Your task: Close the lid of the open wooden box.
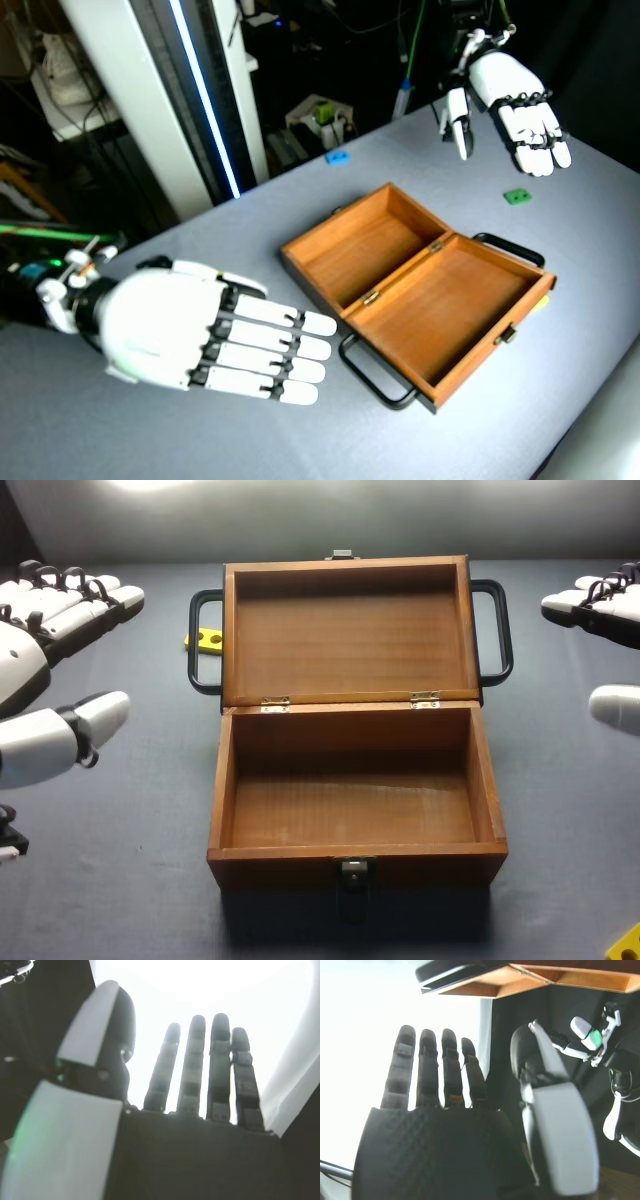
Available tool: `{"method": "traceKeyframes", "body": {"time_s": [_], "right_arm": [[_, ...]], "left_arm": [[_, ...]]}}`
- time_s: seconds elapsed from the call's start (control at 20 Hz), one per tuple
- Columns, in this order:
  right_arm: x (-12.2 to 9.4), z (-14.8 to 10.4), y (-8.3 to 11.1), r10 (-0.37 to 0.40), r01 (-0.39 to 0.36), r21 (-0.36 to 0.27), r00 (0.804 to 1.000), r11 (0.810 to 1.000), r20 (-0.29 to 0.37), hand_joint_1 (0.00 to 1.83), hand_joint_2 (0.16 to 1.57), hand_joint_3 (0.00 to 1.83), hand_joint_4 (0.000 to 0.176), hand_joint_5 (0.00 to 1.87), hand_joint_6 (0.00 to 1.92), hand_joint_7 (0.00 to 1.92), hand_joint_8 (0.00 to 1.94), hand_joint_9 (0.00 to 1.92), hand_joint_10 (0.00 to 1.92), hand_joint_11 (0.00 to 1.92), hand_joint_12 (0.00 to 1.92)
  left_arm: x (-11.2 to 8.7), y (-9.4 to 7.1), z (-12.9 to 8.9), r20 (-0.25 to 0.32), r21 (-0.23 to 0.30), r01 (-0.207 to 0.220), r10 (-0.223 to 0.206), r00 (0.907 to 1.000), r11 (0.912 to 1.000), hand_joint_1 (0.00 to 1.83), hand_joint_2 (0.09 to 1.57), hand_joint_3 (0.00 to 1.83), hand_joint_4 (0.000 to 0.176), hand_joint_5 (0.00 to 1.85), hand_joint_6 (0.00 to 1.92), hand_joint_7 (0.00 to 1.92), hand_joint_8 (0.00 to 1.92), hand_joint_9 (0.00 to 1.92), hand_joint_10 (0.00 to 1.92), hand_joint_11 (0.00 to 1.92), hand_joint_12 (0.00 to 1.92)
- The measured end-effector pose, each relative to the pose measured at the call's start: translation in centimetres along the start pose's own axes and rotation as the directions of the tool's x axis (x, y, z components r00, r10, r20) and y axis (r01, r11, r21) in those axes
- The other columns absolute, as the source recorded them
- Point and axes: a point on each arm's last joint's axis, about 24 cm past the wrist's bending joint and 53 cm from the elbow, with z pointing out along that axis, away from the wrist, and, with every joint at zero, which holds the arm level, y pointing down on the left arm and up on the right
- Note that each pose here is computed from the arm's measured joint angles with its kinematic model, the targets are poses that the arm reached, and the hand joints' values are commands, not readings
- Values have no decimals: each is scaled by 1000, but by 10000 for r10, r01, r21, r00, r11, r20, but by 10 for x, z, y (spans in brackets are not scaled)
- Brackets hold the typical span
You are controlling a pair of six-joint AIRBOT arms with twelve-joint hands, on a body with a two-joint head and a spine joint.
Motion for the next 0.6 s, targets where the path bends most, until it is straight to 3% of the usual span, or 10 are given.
{"method": "traceKeyframes", "body": {"time_s": [0.25, 0.4, 0.5, 0.55, 0.6], "right_arm": [[-2, 1, -6, -194, 194, 131, 9998, 9997, -60, 0, 1396, 0, 0, 174, 4, 166, 2, 92, 0, 114, 29], [0, 10, -19, -286, 296, 484, 9994, 9984, -207, 0, 1401, 0, 5, 146, 0, 123, 0, 54, 0, 76, 10], [-1, 16, -32, -408, 435, 875, 9986, 9952, -328, 0, 1401, 0, 14, 154, 4, 133, 6, 52, 3, 78, 11], [-2, 18, -37, -425, 457, 1013, 9985, 9938, -335, 0, 1406, 0, 0, 162, 6, 150, 11, 69, 9, 91, 16], [-3, 21, -43, -457, 497, 1200, 9983, 9915, -352, 0, 1400, 0, 0, 171, 9, 158, 13, 76, 11, 97, 18]], "left_arm": [[-1, 5, 4, -93, -98, -128, 127, 9999, 9999, 0, 1488, 1, 0, 115, 0, 77, 0, 74, 0, 9, 249], [2, 21, 16, -161, -546, 27, -36, 9999, 9985, 0, 1495, 2, 0, 95, 6, 46, 10, 30, 8, 7, 101], [11, 30, 26, -495, -874, -224, 181, 9986, 9959, 0, 1501, 5, 0, 86, 1, 47, 8, 32, 8, 5, 94], [13, 33, 29, -573, -936, -257, 204, 9981, 9953, 0, 1540, 20, 0, 88, 2, 59, 11, 46, 12, 17, 98], [15, 38, 34, -694, -1077, -286, 212, 9974, 9938, 0, 1559, 27, 0, 91, 3, 61, 11, 45, 10, 17, 96]]}}
